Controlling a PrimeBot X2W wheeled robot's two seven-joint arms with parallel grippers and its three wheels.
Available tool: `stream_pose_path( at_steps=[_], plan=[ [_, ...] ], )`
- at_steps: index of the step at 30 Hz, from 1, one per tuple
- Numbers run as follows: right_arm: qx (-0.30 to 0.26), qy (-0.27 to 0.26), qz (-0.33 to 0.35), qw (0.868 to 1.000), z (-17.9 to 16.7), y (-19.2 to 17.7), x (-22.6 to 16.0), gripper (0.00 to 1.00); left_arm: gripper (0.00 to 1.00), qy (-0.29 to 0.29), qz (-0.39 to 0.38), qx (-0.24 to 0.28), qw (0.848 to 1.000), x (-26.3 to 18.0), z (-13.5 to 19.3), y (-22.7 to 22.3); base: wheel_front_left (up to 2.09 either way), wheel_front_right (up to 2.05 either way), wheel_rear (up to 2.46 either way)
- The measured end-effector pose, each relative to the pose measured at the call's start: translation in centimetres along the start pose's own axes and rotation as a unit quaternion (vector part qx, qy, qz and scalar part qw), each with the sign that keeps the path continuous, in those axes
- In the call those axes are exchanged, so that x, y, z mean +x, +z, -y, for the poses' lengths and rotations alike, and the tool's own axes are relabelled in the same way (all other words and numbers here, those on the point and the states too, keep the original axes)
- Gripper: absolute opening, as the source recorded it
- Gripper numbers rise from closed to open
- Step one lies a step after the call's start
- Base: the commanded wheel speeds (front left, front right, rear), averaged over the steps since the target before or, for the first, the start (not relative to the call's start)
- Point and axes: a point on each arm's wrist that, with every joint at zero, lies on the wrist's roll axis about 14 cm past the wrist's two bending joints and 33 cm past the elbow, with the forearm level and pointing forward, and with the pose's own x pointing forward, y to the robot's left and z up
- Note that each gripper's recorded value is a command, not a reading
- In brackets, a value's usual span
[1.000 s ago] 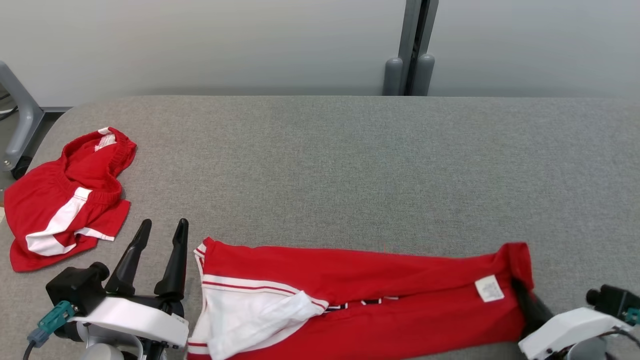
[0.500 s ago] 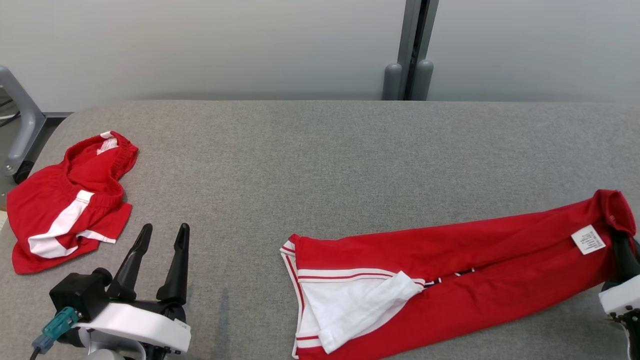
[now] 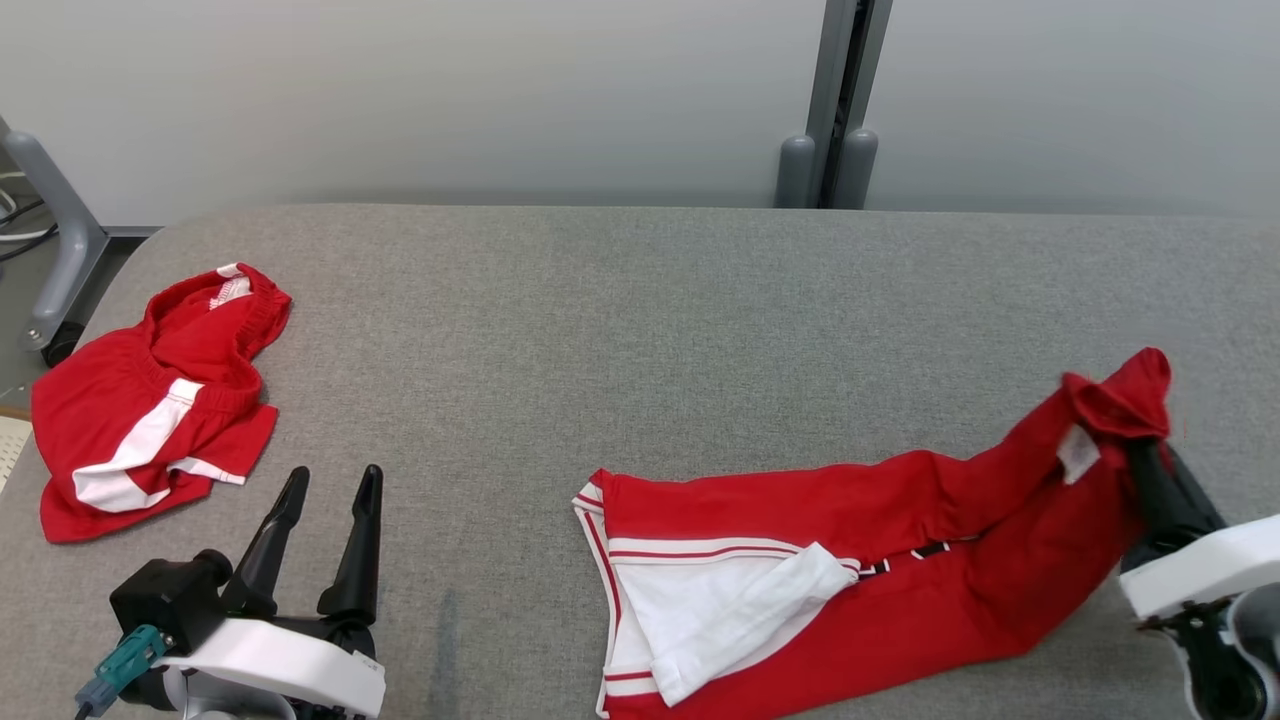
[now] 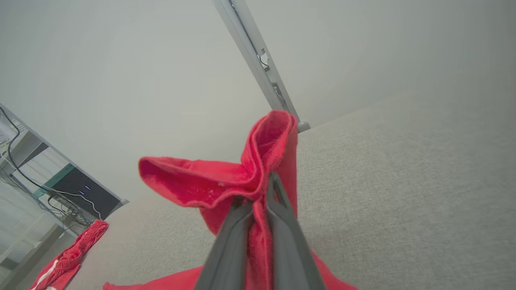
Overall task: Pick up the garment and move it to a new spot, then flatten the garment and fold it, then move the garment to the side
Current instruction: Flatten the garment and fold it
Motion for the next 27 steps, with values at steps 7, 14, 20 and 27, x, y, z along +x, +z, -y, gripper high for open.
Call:
stream_pose_path(
  at_steps=[7,14,20,27],
  plan=[
    [0.063,0.086,-0.032,0.994,-7.1,-1.8,-0.3,0.00,1.00,0.010,0.000,0.000,1.000,-0.7,-0.6,0.0,0.00,0.00,0.00],
    [0.117,0.162,-0.086,0.976,-14.3,-4.9,-0.6,0.00,1.00,0.030,0.002,-0.001,1.000,-1.6,-1.7,0.2,0.00,0.00,0.00],
    [0.110,0.181,-0.157,0.965,-17.1,-9.5,-1.0,0.00,1.00,0.049,0.002,-0.004,0.999,-2.7,-2.7,0.2,0.00,0.00,0.00],
    [0.102,0.201,-0.203,0.953,-19.2,-12.6,-1.3,0.00,1.00,0.072,0.007,-0.005,0.997,-3.9,-4.0,0.4,0.00,0.00,0.00]
  ],
)
